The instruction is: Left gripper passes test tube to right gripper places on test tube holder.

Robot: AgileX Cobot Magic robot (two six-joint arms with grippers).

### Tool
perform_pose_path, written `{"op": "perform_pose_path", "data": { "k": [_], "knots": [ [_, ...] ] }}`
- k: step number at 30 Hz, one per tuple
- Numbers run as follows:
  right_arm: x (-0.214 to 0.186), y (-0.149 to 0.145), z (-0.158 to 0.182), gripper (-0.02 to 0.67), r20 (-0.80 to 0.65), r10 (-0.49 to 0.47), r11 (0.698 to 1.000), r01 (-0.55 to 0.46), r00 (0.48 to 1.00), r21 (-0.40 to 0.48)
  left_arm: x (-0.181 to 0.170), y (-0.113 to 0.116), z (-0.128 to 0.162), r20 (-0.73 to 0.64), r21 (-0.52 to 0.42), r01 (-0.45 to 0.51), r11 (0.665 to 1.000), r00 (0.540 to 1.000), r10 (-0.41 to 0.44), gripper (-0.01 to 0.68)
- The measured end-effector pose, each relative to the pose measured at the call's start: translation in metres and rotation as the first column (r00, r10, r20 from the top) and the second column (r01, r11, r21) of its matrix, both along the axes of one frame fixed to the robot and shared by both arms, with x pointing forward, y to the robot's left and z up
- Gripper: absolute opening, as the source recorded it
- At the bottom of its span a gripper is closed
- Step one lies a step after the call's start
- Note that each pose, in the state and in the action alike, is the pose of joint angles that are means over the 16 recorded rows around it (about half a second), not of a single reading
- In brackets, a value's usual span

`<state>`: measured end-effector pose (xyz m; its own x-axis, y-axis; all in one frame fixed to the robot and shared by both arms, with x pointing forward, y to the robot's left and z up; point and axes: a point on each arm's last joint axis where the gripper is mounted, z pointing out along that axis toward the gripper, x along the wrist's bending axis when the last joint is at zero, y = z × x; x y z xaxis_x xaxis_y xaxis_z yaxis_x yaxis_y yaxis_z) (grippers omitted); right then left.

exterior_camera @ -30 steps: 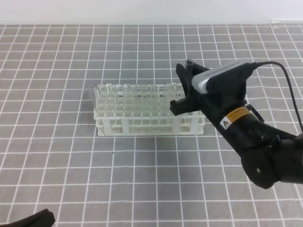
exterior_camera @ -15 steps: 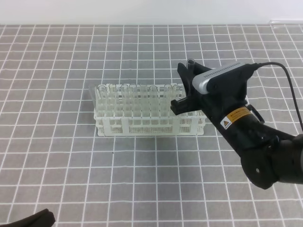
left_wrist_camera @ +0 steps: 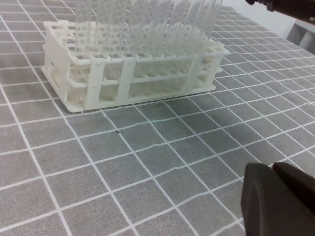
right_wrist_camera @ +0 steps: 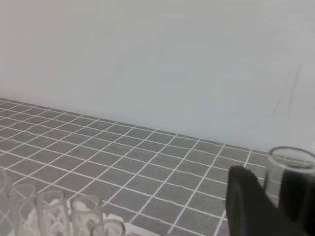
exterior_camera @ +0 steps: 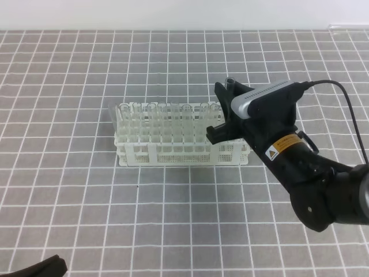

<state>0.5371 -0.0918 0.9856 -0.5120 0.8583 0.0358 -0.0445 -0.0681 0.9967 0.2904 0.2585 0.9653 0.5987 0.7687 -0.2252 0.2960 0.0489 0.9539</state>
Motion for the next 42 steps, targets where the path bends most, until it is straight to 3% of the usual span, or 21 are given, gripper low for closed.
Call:
{"op": "perform_pose_path", "data": {
  "k": [16, 23, 34, 42],
  "knots": [
    [0.001, -0.001, 0.000, 0.223, -0.012, -0.015, 1.000, 0.015, 1.000, 0.006, 0.000, 0.000, 0.000, 0.000, 0.001, 0.000, 1.000, 1.000, 0.000, 0.000],
    [-0.006, -0.008, 0.010, 0.236, -0.017, -0.035, 0.999, 0.036, 0.999, 0.028, 0.000, 0.000, 0.000, -0.001, 0.001, 0.000, 1.000, 1.000, 0.000, -0.001],
    [-0.052, -0.038, 0.071, 0.115, -0.047, 0.000, 0.999, 0.002, 0.999, 0.036, 0.000, 0.000, -0.001, -0.002, 0.003, 0.000, 1.000, 1.000, 0.000, -0.001],
    [-0.110, -0.073, 0.113, 0.009, -0.179, 0.059, 0.997, -0.065, 0.982, -0.032, 0.000, 0.000, 0.000, 0.000, 0.000, 0.000, 1.000, 1.000, 0.000, 0.000]
  ]
}}
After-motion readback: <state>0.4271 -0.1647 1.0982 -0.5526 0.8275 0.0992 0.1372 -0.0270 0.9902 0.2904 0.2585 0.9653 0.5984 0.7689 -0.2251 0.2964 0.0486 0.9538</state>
